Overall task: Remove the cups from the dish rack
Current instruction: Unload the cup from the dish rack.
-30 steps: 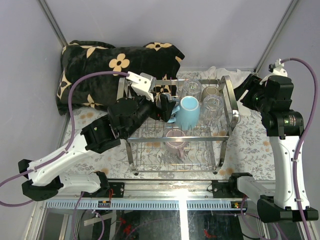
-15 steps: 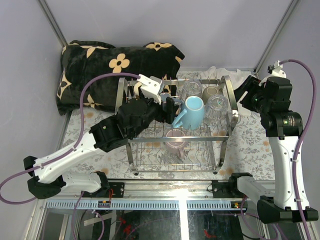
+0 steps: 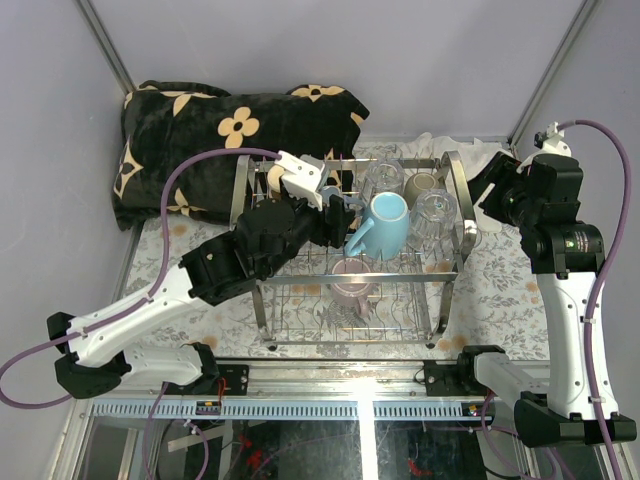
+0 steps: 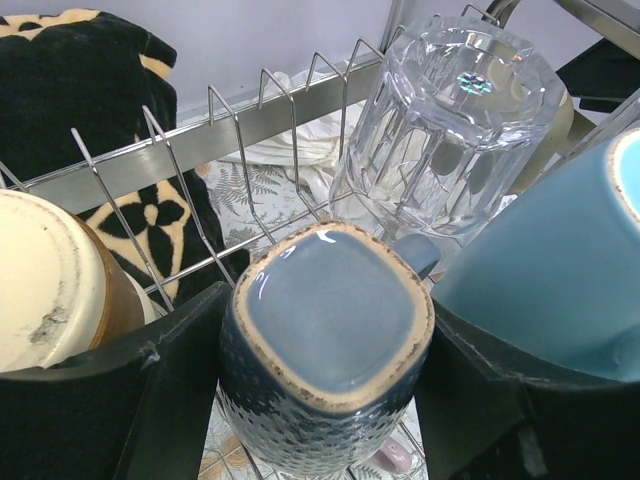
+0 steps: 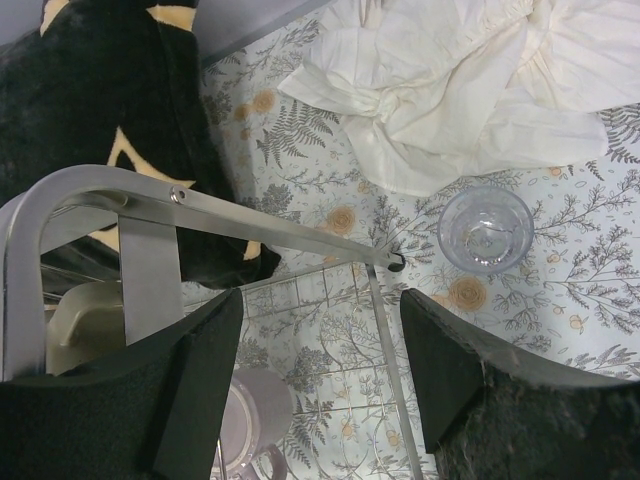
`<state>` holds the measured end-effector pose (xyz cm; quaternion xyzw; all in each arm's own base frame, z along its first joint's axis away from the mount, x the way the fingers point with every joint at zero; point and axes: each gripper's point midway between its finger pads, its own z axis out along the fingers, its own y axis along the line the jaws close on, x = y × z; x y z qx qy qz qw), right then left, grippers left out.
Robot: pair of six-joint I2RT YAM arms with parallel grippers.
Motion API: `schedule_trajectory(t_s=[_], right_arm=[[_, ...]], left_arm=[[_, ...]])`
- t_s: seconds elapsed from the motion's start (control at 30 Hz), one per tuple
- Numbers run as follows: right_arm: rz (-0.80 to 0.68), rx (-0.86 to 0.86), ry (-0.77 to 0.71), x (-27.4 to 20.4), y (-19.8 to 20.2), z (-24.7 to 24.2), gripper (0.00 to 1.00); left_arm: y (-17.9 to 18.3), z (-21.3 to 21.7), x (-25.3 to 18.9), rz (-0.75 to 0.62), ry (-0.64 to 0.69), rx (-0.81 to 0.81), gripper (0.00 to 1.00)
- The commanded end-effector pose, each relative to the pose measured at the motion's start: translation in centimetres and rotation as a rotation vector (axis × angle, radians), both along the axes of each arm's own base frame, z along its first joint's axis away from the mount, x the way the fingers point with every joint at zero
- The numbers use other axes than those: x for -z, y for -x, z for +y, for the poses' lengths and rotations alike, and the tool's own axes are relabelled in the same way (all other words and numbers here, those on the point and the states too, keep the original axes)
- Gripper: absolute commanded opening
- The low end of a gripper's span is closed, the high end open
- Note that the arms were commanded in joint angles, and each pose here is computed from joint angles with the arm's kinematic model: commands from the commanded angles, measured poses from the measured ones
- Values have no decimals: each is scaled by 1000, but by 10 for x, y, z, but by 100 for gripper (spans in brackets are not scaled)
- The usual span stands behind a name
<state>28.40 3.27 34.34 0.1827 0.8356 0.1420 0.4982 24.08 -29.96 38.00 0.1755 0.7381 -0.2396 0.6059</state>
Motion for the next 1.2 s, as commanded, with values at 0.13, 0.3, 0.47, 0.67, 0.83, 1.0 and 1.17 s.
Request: schedule_trajectory(t_s=[0.13, 0.3, 0.47, 0.67, 0.83, 1.0, 1.17], right_arm=[[-57, -24, -23, -14, 0, 6, 71], [-57, -34, -29, -15, -1, 8, 71], [-66, -33, -32, -18, -2, 8, 71], [-79, -31, -35, -21, -3, 8, 71], [-113, -41, -40, -30, -3, 10, 71], [-201, -85, -49, -52, 0, 17, 71], [-304, -114, -72, -82, 4, 23, 71]], left_arm=[[-5, 9, -15, -44, 42, -46, 0], [-2, 15, -26, -48, 79, -54, 0], [2, 24, -44, -60, 131, -65, 0], [9, 32, -64, -70, 196, -60, 0], [16, 34, -83, -70, 261, -34, 0], [23, 37, -100, -68, 329, -7, 0], [31, 37, -120, -78, 403, 30, 0]])
